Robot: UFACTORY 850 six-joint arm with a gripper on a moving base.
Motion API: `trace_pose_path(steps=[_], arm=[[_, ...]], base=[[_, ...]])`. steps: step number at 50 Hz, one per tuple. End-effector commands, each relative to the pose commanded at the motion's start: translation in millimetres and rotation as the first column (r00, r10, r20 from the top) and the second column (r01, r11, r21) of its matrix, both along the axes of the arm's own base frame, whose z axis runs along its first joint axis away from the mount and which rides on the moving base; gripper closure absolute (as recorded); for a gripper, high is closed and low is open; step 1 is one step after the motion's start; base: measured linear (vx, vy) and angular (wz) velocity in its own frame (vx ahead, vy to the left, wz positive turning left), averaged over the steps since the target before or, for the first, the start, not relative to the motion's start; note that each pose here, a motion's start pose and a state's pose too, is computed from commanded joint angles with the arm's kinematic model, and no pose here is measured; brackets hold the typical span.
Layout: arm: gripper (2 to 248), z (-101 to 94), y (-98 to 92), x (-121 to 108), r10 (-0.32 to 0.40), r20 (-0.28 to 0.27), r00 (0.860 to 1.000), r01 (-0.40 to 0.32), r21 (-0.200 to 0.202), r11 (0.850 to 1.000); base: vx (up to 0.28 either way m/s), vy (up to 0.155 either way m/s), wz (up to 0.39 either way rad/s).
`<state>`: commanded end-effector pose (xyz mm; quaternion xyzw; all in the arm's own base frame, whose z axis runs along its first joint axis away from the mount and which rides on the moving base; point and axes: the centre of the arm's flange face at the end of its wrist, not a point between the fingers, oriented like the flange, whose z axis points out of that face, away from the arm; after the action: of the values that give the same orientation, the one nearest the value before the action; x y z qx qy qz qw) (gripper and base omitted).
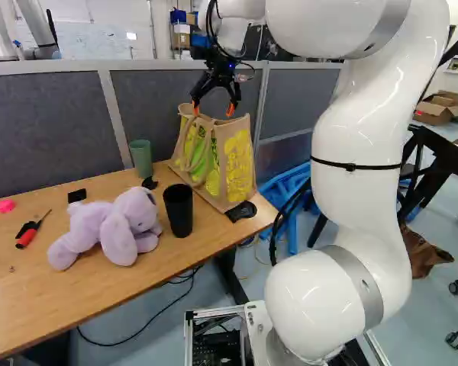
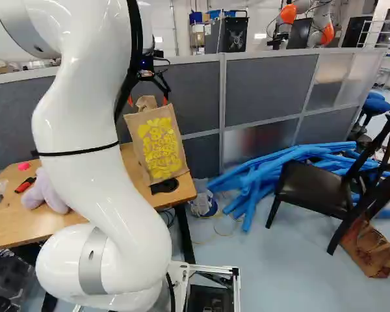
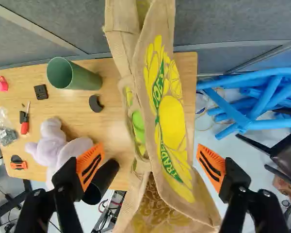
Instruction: Pick up the bag on the ground and place it on the table
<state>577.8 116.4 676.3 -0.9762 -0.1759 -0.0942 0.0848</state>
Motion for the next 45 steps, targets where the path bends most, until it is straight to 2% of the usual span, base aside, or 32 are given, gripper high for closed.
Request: trace_pose_path(steps=[45], arm=[[3,64.9,-4.7,-27,-0.001,0.118,0.993,-0.001,0.021,1.000]], base=[[0.000,0.000,0.000]])
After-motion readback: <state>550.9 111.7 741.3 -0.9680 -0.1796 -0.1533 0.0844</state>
